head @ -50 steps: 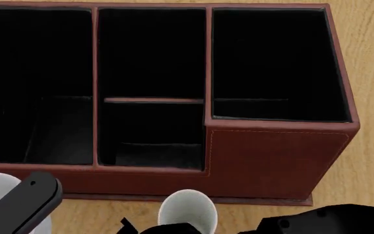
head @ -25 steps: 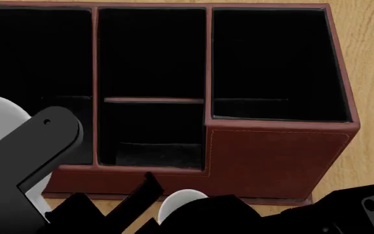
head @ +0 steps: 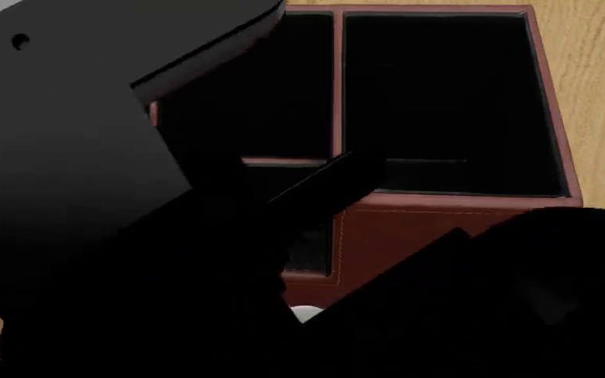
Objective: Pick up the white mug and place it to the right of the caddy.
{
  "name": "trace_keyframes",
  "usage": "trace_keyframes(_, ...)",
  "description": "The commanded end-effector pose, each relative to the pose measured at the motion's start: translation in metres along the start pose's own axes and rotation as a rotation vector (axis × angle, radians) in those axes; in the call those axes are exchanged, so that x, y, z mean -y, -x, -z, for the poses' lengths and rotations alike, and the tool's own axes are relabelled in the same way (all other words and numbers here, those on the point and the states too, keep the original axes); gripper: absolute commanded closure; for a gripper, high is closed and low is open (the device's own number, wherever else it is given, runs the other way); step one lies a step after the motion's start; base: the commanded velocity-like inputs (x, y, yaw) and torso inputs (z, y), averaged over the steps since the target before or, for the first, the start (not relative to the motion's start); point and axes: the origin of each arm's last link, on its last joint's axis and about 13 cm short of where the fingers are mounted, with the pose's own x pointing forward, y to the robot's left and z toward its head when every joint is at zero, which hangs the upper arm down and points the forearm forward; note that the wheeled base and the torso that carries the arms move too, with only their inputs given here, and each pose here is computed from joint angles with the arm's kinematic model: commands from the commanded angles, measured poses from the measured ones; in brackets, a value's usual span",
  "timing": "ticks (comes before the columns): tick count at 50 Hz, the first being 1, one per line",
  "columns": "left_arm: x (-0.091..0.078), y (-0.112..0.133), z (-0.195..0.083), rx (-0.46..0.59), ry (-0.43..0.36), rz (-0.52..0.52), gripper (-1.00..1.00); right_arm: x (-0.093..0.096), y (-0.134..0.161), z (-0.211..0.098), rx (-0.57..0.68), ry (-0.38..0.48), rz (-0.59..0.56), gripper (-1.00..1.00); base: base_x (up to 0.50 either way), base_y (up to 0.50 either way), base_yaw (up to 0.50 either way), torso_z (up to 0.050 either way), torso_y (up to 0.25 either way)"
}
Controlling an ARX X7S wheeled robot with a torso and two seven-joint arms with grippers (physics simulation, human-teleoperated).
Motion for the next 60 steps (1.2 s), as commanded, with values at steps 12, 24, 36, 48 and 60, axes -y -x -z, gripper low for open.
trace_keyframes(12, 0.005, -0.003, 0.000, 0.002, -0.001, 0.014, -1.00, 0.050, 0.023, -0.025, 0.113, -0.128, 0.255, 1.00, 0.00, 0.00, 0.00, 0.000, 0.000)
trace_keyframes(24, 0.011, -0.006, 0.006, -0.009, 0.005, 0.029, -1.00, 0.077, 0.033, -0.024, 0.099, -0.207, 0.445, 1.00, 0.00, 0.00, 0.00, 0.000, 0.001)
trace_keyframes(36, 0.015, -0.011, 0.012, -0.020, 0.011, 0.041, -1.00, 0.105, 0.038, -0.016, 0.075, -0.290, 0.619, 1.00, 0.00, 0.00, 0.00, 0.000, 0.000)
trace_keyframes(48, 0.022, -0.014, 0.015, -0.026, 0.013, 0.058, -1.00, 0.119, 0.042, 0.000, 0.037, -0.309, 0.744, 1.00, 0.00, 0.00, 0.00, 0.000, 0.001)
trace_keyframes(60, 0.025, -0.016, 0.017, -0.030, 0.013, 0.068, -1.00, 0.135, 0.043, 0.022, -0.022, -0.372, 0.830, 1.00, 0.00, 0.00, 0.00, 0.000, 0.000)
